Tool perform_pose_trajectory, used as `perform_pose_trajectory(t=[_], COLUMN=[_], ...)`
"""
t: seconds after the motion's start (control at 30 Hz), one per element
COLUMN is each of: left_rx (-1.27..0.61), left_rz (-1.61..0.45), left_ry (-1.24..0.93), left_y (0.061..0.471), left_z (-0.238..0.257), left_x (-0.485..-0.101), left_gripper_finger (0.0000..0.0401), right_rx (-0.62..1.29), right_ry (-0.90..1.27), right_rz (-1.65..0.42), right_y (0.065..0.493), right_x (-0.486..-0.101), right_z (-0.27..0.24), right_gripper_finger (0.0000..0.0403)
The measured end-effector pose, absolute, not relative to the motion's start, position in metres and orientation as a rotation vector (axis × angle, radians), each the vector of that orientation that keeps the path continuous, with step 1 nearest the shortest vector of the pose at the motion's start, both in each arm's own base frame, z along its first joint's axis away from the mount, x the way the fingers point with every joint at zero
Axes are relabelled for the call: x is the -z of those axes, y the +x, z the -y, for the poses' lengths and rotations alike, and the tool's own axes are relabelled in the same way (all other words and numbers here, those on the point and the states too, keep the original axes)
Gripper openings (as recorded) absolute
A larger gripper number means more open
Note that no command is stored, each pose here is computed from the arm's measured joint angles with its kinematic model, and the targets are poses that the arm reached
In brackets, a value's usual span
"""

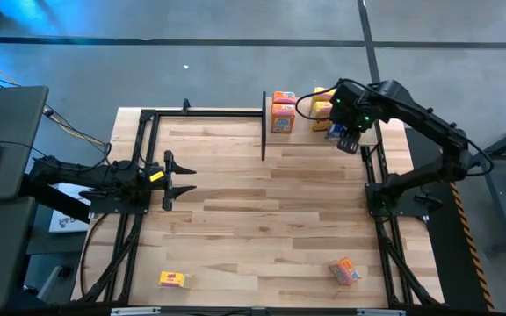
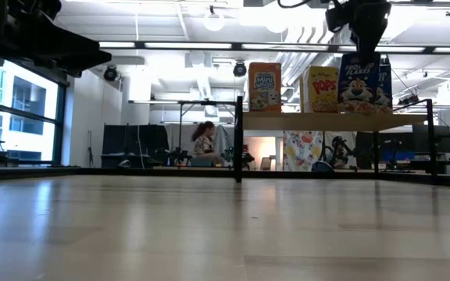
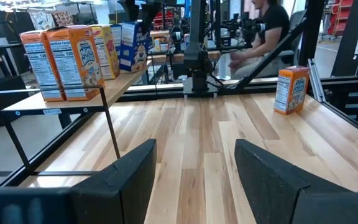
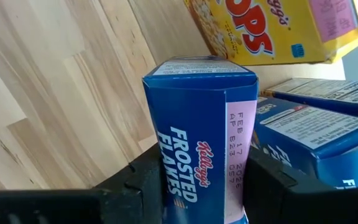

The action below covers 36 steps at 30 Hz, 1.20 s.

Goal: Stack cereal on shelf
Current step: Put the blue cereal box on the shelf aligned with the other blue cereal boxes

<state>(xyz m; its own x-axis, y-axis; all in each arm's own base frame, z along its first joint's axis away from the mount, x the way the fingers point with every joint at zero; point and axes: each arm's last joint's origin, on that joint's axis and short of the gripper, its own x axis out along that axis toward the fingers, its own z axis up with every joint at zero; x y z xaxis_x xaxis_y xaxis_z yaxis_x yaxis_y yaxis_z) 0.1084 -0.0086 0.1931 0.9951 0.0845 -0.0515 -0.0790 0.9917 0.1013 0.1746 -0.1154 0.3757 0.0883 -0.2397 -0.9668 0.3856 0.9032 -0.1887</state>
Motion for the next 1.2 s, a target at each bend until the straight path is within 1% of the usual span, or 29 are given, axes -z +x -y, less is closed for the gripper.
perform_pose_trajectory(t=[0.07, 0.3, 0.4, 0.87, 1.2], left_rx=[-0.082, -0.083, -0.082, -0.082, -0.082], left_rz=[-0.056, -0.056, -0.056, -0.056, -0.056], left_ry=[0.099, 0.099, 0.100, 0.099, 0.099], left_y=[0.108, 0.108, 0.108, 0.108, 0.108], left_z=[0.009, 0.009, 0.009, 0.009, 0.009], left_x=[-0.193, -0.193, -0.193, -0.193, -0.193], left_gripper_finger=[0.0207, 0.0207, 0.0207, 0.0207, 0.0207], right_rx=[0.467, 0.504, 0.526, 0.575, 0.594], right_ry=[0.125, 0.112, 0.100, 0.053, 0.038], right_rz=[-1.411, -1.422, -1.428, -1.446, -1.400], right_y=[0.175, 0.175, 0.175, 0.174, 0.172], right_x=[-0.375, -0.375, -0.375, -0.376, -0.388], right_z=[0.116, 0.117, 0.118, 0.119, 0.118], right_gripper_finger=[0.0166, 0.0221, 0.0235, 0.0238, 0.0238])
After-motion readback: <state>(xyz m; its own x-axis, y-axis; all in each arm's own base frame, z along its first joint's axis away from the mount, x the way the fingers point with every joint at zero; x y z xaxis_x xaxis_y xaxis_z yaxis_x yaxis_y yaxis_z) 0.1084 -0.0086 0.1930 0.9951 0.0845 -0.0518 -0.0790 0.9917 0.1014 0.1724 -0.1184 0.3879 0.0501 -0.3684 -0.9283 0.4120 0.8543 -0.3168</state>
